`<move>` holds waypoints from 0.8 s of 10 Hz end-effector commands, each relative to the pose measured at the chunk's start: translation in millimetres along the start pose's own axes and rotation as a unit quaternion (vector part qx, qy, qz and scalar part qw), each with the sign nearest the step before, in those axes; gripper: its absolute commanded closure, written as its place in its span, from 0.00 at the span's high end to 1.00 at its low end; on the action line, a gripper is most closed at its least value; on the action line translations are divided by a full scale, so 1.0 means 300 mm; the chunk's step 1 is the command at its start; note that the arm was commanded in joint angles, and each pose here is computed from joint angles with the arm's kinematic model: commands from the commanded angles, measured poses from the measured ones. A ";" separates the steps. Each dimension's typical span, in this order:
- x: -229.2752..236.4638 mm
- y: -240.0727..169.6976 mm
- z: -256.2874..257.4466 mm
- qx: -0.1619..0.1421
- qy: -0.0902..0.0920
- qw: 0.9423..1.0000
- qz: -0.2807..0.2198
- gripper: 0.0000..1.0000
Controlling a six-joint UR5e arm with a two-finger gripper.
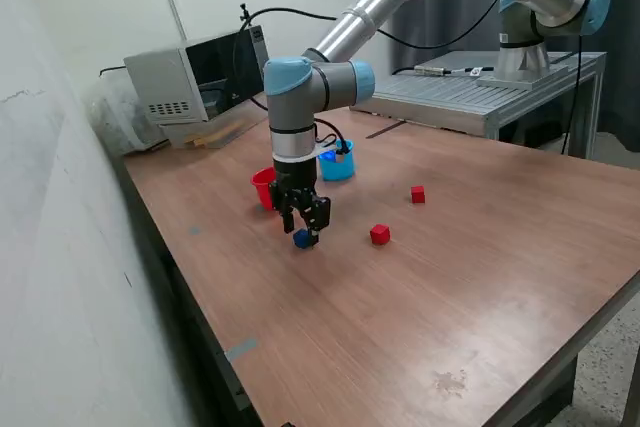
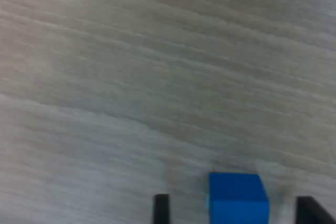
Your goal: Place red objects in the red bin, and blue objects in the blue bin.
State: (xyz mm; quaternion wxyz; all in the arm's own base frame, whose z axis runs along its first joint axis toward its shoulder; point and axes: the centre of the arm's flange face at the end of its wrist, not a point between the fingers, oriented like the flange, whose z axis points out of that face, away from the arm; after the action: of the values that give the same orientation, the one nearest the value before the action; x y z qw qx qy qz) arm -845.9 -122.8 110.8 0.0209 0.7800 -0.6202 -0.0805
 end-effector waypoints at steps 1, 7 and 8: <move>-0.003 0.000 -0.002 0.001 -0.010 1.000 0.000 0.00; 0.014 -0.170 -0.256 0.012 -0.006 1.000 0.011 0.00; 0.016 -0.238 -0.327 0.016 -0.008 0.999 0.039 0.00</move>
State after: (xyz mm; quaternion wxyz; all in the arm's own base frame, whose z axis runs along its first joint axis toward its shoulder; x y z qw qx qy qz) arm -793.9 -119.9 173.1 0.0111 0.7706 -0.6321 -0.0802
